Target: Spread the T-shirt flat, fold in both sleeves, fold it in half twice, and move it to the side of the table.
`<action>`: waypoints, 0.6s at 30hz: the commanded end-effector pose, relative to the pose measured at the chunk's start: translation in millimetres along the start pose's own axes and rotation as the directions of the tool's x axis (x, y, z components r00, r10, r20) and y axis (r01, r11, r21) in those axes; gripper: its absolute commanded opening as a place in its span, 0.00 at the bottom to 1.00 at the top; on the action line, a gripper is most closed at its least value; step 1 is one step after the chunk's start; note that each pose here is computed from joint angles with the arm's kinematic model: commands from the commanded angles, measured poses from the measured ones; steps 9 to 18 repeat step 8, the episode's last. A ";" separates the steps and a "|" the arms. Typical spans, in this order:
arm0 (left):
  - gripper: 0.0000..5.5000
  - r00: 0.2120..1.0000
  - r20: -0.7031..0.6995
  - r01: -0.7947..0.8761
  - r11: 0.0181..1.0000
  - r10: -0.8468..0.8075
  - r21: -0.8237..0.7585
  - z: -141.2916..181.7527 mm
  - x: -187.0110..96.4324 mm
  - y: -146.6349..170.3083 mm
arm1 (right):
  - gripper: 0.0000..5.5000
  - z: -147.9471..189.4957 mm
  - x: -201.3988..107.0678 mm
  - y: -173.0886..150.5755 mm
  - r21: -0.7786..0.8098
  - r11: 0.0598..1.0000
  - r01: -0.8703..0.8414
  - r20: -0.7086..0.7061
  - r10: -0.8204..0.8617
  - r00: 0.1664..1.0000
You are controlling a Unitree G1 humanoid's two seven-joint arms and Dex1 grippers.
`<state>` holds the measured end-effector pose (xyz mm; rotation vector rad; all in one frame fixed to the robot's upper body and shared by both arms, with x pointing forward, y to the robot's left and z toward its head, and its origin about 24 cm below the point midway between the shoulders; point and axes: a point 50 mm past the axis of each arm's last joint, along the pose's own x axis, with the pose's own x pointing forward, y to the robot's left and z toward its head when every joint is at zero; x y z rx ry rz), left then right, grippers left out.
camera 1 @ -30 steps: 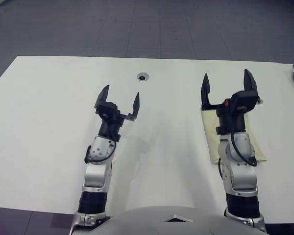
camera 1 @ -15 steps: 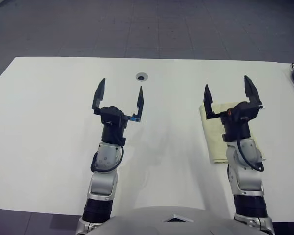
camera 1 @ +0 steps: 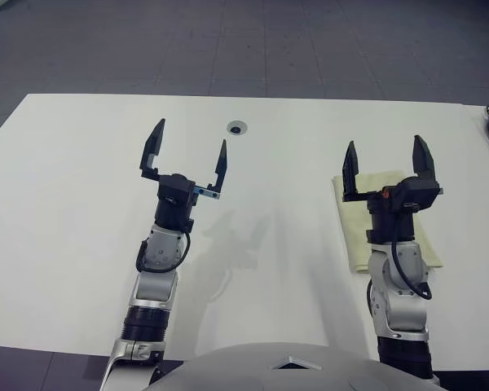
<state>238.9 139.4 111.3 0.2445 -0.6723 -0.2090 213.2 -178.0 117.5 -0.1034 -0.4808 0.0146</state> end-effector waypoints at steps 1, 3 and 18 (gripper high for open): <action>0.98 0.999 0.023 -0.041 0.998 0.042 -0.038 5.4 13.1 13.8 | 0.98 9.1 11.3 1.2 0.026 1.000 -0.009 0.039 0.008 0.999; 0.98 0.997 0.016 -0.074 0.996 0.075 -0.050 4.4 10.7 19.8 | 0.98 7.9 15.2 8.6 0.085 0.995 -0.041 0.044 0.037 0.998; 0.98 0.992 -0.004 -0.124 0.989 0.124 -0.076 5.0 0.5 17.2 | 0.98 -8.3 25.0 21.0 0.054 0.991 -0.123 0.050 0.121 0.991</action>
